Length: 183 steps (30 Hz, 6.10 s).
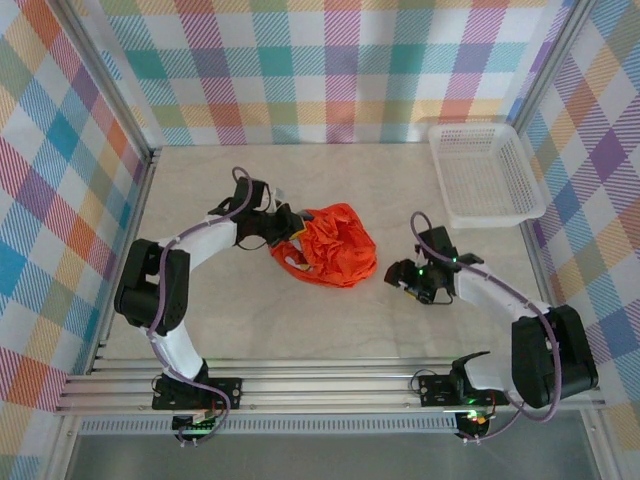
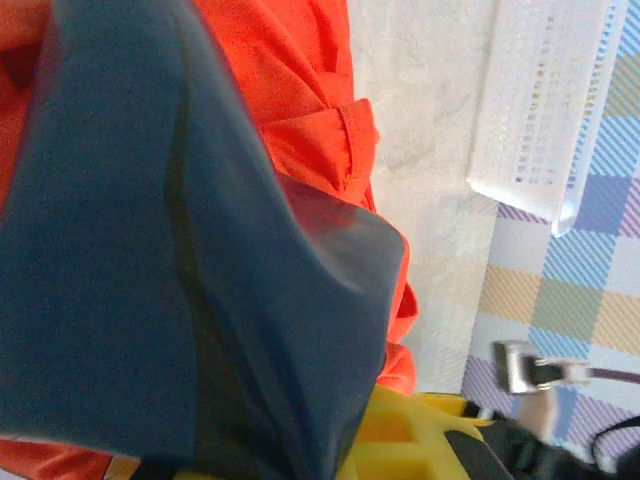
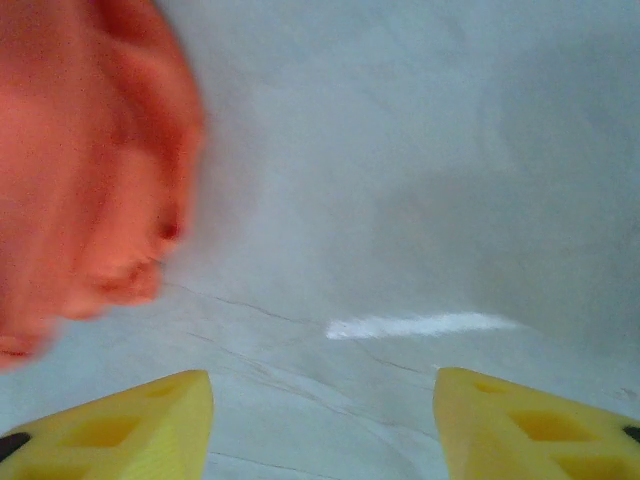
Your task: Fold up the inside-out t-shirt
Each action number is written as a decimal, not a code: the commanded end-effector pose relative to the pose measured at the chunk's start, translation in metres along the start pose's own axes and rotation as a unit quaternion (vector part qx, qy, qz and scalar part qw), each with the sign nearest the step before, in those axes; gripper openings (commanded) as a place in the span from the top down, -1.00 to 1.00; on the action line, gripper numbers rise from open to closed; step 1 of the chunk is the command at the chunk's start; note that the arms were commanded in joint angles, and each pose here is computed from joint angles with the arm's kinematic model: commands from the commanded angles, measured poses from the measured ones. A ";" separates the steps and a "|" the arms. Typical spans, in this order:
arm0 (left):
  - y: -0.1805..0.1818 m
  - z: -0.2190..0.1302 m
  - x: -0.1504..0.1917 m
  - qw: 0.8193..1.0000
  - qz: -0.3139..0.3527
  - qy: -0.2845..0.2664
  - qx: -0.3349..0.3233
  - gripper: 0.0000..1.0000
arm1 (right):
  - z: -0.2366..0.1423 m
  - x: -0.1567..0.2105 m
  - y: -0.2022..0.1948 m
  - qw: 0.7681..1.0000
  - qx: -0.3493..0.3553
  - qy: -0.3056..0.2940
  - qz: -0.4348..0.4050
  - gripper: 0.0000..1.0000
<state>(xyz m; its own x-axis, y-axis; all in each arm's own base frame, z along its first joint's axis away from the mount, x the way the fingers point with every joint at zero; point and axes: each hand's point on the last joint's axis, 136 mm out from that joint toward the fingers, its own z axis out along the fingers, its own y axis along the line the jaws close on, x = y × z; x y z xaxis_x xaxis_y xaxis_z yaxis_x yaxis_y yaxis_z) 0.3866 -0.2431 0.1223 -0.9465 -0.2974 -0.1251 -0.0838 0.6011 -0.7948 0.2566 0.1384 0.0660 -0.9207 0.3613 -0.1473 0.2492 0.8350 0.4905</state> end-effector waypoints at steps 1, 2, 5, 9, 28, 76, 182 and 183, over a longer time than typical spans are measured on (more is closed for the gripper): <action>-0.016 -0.003 0.005 0.999 0.047 -0.005 0.001 1.00 | -0.026 -0.045 0.050 0.996 -0.025 -0.060 -0.056 -0.24; -0.019 -0.005 0.007 0.999 0.052 -0.005 0.002 1.00 | -0.024 -0.053 0.063 0.995 -0.030 -0.063 -0.069 -0.23; -0.020 -0.009 0.013 0.998 0.062 -0.008 -0.001 1.00 | -0.003 -0.073 0.100 0.992 -0.034 -0.056 -0.104 -0.22; -0.016 -0.011 0.018 0.998 0.060 -0.003 -0.006 1.00 | 0.043 -0.093 0.137 0.990 -0.034 -0.023 -0.134 -0.21; -0.009 -0.033 0.016 0.997 0.067 -0.009 -0.023 1.00 | 0.042 -0.109 0.203 0.983 -0.162 0.005 -0.086 1.00; 0.127 0.014 -0.018 0.958 -0.002 0.026 -0.286 0.64 | -0.144 -0.134 0.060 0.982 -0.101 -0.159 -0.023 1.00; -0.074 -0.358 -0.105 0.910 0.073 -0.383 -0.143 1.00 | -0.264 -0.145 0.107 0.953 -0.226 -0.201 -0.028 1.00; -0.054 -0.343 -0.113 0.916 0.054 -0.364 -0.160 1.00 | -0.245 -0.150 0.098 0.956 -0.223 -0.189 -0.016 1.00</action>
<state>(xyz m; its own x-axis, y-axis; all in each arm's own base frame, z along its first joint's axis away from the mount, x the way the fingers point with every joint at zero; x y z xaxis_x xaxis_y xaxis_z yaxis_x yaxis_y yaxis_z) 0.3678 -0.0048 0.4427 -0.4088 -0.5559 -0.7238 -0.0508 0.8057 -0.5901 0.3261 0.0679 0.3915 -0.6842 0.5185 -0.5129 -0.0927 0.6357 0.7663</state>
